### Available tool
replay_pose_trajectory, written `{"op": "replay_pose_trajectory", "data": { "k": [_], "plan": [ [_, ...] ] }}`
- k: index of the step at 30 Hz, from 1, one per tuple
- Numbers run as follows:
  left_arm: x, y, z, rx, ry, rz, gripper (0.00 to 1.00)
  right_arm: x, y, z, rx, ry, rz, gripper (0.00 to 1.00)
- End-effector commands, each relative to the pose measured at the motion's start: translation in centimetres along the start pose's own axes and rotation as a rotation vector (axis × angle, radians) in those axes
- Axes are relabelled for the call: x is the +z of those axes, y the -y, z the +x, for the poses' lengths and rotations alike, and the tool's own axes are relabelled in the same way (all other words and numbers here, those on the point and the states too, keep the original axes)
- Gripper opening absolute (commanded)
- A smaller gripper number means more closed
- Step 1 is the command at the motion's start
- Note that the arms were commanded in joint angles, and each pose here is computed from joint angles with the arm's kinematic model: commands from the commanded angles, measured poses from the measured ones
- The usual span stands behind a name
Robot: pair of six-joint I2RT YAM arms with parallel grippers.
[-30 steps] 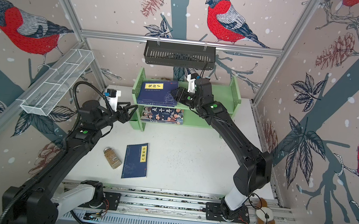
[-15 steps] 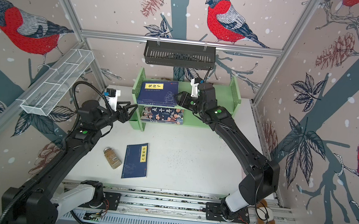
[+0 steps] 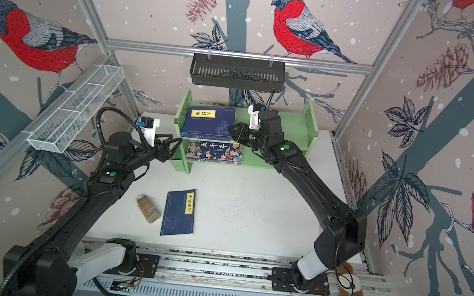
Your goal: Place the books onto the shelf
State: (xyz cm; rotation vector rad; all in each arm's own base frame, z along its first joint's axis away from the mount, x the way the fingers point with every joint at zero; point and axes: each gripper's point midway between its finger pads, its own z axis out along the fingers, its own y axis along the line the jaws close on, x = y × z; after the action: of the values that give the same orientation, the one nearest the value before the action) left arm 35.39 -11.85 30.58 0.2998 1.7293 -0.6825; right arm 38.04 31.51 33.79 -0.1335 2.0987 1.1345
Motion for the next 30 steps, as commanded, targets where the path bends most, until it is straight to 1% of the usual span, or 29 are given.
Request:
{"op": "replay_pose_trajectory", "data": {
  "k": [1,15,18,22,30],
  "plan": [
    [0.1,0.3,-1.3,0.020,0.043,0.011,0.56,0.1,-1.1,-0.6,-0.008,0.013,-0.040,0.36],
    [0.2,0.0,-1.6,0.015,0.049,-0.004,0.54,0.8,-1.2,-0.9,-0.030,0.002,-0.034,0.36],
    [0.2,-0.1,-1.4,0.015,0.042,-0.005,0.54,0.9,-0.4,-1.2,-0.041,0.002,-0.002,0.39],
    [0.1,0.1,-0.9,0.015,0.030,0.002,0.54,0.9,0.7,-1.8,-0.053,0.013,0.038,0.39],
    [-0.2,0.5,-0.2,0.018,0.000,0.018,0.54,1.0,1.4,-2.9,-0.064,0.030,0.033,0.39]
  ]
}}
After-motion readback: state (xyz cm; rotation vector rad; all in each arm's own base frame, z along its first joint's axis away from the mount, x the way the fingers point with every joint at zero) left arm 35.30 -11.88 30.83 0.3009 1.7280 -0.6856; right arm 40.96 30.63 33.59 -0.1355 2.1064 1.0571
